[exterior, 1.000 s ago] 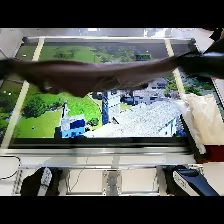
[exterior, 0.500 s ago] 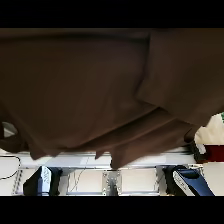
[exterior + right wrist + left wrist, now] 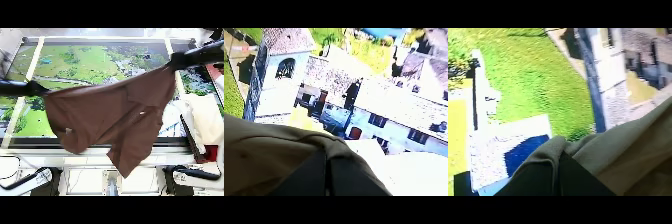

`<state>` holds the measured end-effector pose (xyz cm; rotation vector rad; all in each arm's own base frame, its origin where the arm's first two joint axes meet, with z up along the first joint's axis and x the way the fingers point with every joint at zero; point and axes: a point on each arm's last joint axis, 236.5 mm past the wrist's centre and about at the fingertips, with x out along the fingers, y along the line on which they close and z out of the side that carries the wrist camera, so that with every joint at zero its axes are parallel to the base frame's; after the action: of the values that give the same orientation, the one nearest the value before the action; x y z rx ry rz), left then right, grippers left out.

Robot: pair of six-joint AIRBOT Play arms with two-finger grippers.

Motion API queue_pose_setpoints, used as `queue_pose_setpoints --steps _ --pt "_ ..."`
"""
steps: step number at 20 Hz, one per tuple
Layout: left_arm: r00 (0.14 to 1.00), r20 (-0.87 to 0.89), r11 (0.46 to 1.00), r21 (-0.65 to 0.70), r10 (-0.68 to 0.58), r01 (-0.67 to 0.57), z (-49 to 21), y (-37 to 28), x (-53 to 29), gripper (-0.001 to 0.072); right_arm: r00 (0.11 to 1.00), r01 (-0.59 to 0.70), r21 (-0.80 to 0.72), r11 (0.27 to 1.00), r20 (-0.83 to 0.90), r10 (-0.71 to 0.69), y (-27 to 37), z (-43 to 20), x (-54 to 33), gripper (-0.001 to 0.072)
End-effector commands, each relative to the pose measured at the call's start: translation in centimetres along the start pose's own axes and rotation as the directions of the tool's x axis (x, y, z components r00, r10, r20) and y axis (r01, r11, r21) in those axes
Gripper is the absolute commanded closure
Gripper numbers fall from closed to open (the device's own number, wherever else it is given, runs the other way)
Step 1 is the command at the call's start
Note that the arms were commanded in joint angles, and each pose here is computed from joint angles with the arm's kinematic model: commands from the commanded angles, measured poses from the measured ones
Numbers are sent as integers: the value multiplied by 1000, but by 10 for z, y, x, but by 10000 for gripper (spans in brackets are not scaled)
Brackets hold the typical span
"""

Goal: Fold the shirts.

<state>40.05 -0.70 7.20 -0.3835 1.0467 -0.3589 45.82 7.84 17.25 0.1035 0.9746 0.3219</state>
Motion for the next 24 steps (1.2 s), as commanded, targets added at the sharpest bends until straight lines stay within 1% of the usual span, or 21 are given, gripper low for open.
queue_pose_setpoints --steps 1,2,4,5,6,7,8,10,12,13,14,15,16,18,20,21,24 --pt "987 63 988 -52 148 -145 20 63 113 697 988 -95 157 983 -107 112 -19 -18 138 702" --pt "984 126 986 -120 128 -113 38 65 129 697 986 -131 211 969 -72 149 -19 -13 165 702" --pt "979 191 972 -233 70 -24 60 63 147 696 984 -172 282 944 4 178 -21 -1 196 699" --pt "977 210 964 -266 44 14 68 59 151 677 984 -178 297 938 31 177 -23 4 202 682" --pt "973 227 961 -274 33 31 74 56 149 464 984 -176 299 938 53 168 -25 9 203 509" --pt "970 238 965 -262 36 28 80 56 144 155 984 -178 291 940 60 168 -25 13 199 282" --pt "968 247 970 -241 38 23 86 55 134 47 984 -181 279 943 61 170 -24 18 192 259" --pt "959 280 974 -225 40 25 96 55 101 67 990 -142 214 966 29 139 -32 24 164 259" --pt "954 296 977 -210 41 23 98 58 60 68 999 -35 127 991 -33 39 -52 20 127 259" --pt "962 273 980 -196 28 27 91 55 44 69 998 12 107 994 -56 -6 -63 16 107 260" --pt "977 211 982 -186 6 34 74 49 35 132 996 56 96 994 -77 -49 -75 11 86 260" --pt "991 134 983 -180 4 20 53 47 31 160 992 93 93 991 -98 -84 -85 4 66 260" --pt "999 47 984 -178 27 -18 27 50 30 164 988 118 94 989 -112 -107 -92 -1 50 260" --pt "996 -69 980 -184 58 -70 -20 52 45 165 987 125 105 987 -114 -113 -96 -6 24 260" --pt "986 -166 976 -209 27 -62 -64 45 72 164 990 118 104 988 -92 -109 -90 -3 10 259" --pt "976 -216 975 -214 10 -57 -85 39 86 165 993 93 104 990 -78 -85 -82 0 7 260" --pt "939 -344 986 -165 -31 -28 -127 14 118 165 998 19 101 995 -61 -13 -58 4 9 260"
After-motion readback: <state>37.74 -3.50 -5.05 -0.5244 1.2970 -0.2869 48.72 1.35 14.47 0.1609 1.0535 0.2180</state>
